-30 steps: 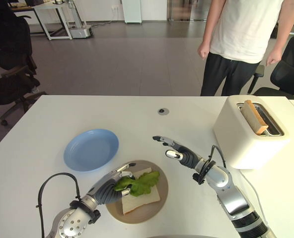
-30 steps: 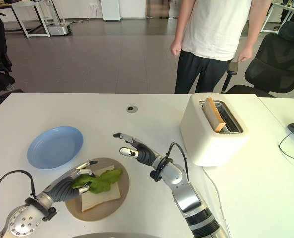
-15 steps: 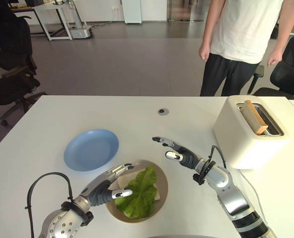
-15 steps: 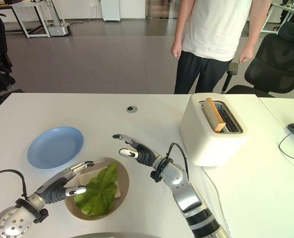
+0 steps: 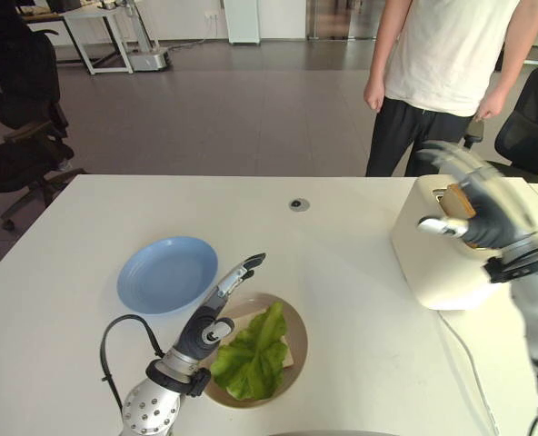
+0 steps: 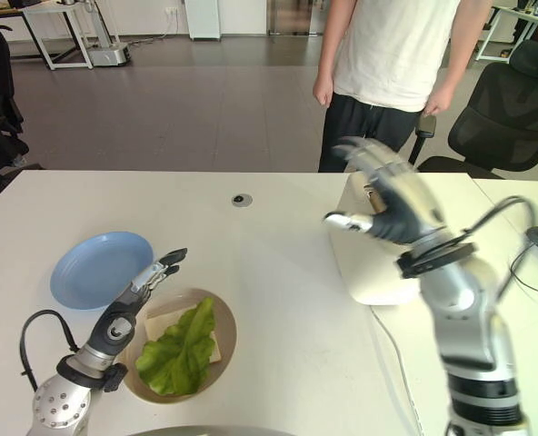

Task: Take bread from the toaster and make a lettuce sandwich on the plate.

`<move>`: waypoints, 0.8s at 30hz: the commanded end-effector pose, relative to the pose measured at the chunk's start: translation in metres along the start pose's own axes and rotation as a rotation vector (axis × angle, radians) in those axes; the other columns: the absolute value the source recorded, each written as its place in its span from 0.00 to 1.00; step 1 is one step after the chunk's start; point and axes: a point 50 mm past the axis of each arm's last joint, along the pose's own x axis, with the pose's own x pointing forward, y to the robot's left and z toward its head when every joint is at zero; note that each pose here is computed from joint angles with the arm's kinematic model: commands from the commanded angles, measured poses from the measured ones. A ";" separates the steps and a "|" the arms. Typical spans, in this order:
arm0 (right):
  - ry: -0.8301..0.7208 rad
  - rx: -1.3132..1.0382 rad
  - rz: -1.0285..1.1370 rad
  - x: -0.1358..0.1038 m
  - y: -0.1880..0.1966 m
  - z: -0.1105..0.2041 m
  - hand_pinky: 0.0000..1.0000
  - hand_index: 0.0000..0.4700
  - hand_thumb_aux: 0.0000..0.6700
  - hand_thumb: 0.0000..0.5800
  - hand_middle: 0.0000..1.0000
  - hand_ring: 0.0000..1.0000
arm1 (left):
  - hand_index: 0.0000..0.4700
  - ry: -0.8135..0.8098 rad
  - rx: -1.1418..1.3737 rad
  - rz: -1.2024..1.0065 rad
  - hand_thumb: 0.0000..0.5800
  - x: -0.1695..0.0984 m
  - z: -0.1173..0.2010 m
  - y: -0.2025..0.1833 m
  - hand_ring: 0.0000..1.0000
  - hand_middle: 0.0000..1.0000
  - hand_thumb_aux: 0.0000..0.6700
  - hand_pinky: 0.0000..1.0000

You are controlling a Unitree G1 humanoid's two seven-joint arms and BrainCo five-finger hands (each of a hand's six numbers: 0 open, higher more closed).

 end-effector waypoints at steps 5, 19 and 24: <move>0.352 -0.054 0.113 -0.034 0.020 -0.068 0.00 0.00 0.00 0.00 0.00 0.00 | 0.00 -0.032 -0.045 -0.027 0.00 0.005 -0.006 -0.005 0.00 0.00 0.00 0.00; 0.319 0.151 0.219 -0.035 0.044 -0.051 0.00 1.00 1.00 1.00 0.00 0.00 | 0.00 -0.027 -0.019 -0.042 0.00 0.005 -0.008 -0.006 0.00 0.00 0.00 0.00; 0.355 0.349 0.077 -0.028 0.031 -0.057 0.00 1.00 1.00 1.00 0.00 0.00 | 0.00 -0.021 -0.009 -0.043 0.00 0.005 -0.010 -0.007 0.00 0.00 0.00 0.00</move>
